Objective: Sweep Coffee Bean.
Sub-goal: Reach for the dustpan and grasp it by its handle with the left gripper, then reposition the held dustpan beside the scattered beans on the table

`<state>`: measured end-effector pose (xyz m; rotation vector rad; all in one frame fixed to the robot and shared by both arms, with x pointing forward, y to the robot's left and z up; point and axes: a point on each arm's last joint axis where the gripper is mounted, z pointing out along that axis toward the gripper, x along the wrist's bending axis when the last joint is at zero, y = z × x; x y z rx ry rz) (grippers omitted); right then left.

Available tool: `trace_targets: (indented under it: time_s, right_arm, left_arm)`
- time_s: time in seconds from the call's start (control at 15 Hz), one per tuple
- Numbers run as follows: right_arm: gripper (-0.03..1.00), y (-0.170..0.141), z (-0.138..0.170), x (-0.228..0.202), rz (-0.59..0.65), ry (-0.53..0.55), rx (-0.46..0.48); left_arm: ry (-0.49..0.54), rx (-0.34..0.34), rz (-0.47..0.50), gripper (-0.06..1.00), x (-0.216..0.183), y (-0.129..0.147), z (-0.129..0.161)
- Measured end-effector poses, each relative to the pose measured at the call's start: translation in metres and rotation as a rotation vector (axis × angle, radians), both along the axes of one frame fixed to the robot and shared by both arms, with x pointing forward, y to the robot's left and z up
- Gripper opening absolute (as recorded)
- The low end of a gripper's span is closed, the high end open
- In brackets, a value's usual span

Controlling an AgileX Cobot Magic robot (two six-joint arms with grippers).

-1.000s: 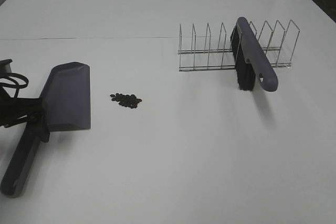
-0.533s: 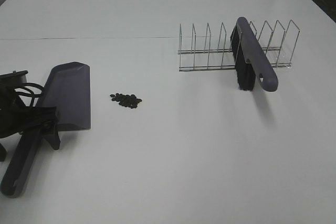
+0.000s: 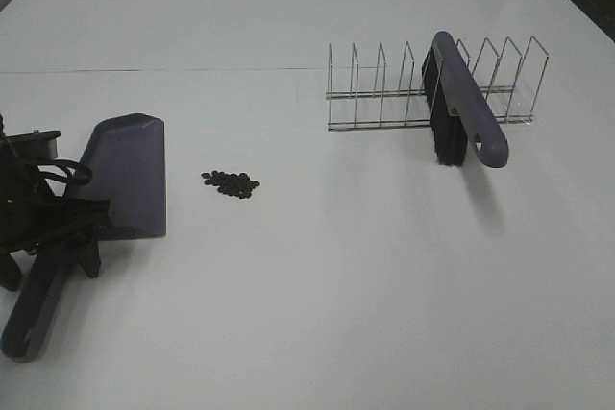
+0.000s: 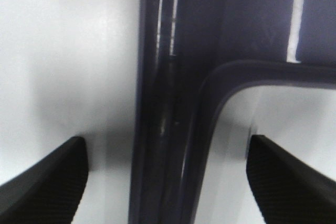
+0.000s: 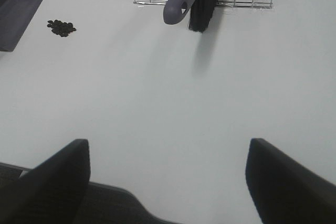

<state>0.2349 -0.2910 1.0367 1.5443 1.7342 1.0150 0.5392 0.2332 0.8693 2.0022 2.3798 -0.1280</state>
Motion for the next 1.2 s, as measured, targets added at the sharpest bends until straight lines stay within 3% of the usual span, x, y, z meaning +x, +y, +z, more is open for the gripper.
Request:
trace_targets:
  time_s: [0.4, 1.2]
  right_arm:
    - [0.77, 0.0, 0.0, 0.0, 0.0, 0.0, 0.0]
    - [0.77, 0.0, 0.0, 0.0, -0.007, 0.002, 0.013]
  left_arm:
    - [-0.007, 0.043, -0.011, 0.34, 0.001, 0.004, -0.001]
    - [-0.052, 0.125, -0.176, 0.33, 0.002, 0.011, 0.008]
